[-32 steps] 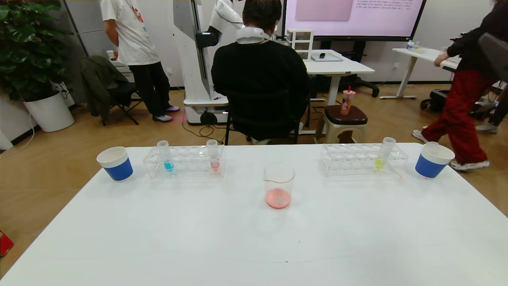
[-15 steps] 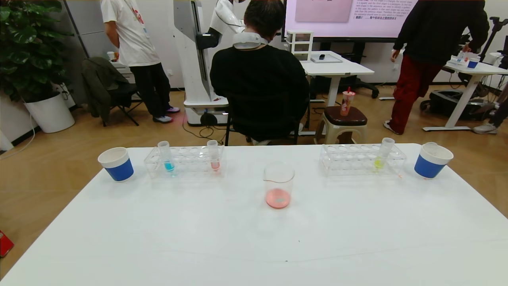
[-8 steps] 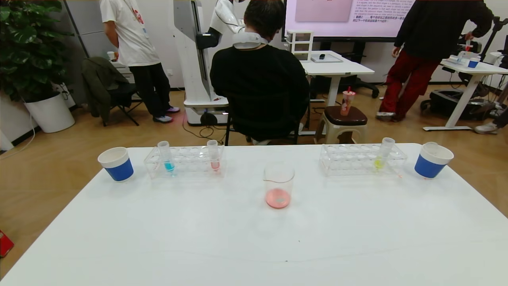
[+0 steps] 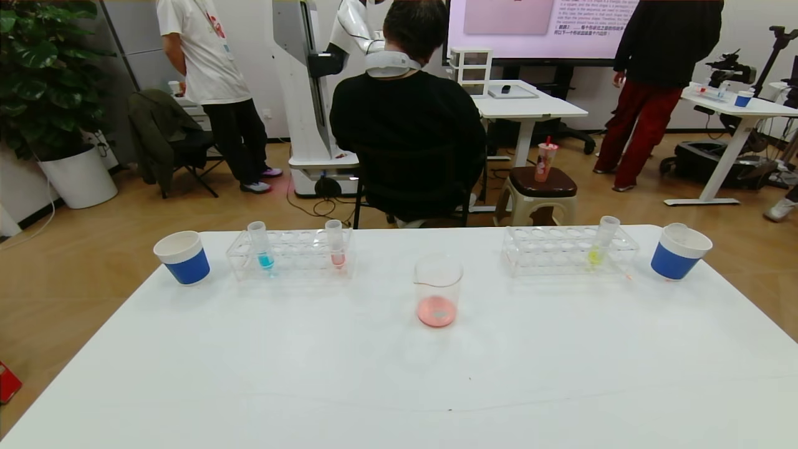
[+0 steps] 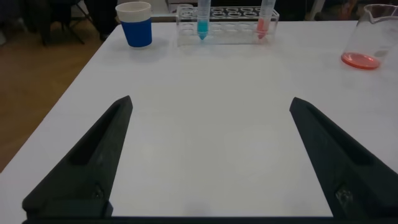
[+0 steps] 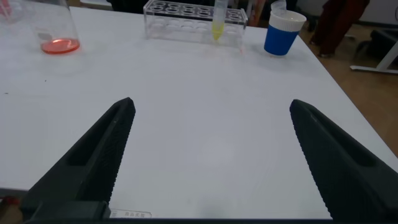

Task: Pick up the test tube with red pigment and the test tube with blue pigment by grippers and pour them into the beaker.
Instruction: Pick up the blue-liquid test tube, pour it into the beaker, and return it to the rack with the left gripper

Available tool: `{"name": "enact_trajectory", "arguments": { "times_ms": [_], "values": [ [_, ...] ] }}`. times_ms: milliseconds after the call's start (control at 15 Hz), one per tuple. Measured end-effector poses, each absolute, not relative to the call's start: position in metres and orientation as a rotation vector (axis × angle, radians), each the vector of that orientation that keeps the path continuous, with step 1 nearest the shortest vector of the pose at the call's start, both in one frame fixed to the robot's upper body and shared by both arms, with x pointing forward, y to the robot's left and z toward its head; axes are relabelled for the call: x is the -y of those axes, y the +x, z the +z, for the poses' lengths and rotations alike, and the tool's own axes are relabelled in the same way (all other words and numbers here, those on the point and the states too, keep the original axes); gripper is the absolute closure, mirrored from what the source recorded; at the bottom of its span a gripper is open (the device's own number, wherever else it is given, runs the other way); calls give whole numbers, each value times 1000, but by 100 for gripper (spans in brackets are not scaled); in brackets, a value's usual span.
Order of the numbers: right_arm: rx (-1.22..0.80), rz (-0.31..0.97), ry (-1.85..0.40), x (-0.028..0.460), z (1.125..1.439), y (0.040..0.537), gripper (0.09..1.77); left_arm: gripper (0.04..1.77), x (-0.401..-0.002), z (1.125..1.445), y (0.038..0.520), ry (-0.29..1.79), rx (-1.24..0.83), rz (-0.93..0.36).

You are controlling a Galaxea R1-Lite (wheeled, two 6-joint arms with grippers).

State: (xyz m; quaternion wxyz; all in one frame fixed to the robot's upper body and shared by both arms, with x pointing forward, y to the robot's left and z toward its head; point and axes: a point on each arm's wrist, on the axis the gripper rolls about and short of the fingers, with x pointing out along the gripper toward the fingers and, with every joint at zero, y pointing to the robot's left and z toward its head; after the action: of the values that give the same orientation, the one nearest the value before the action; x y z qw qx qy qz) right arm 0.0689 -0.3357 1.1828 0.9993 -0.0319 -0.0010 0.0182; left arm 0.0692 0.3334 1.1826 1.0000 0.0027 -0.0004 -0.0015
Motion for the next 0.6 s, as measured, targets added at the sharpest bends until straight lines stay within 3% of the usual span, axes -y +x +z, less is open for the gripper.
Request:
{"name": "enact_trajectory", "arguments": {
  "times_ms": [200,600],
  "values": [
    [1,36,-63,336,1182,69,12,4,-333,1196,66,32,35,-28],
    [0,36,-64,336,1182,69,12,4,-332,1286,91,26,62,-62]
  ]
}}
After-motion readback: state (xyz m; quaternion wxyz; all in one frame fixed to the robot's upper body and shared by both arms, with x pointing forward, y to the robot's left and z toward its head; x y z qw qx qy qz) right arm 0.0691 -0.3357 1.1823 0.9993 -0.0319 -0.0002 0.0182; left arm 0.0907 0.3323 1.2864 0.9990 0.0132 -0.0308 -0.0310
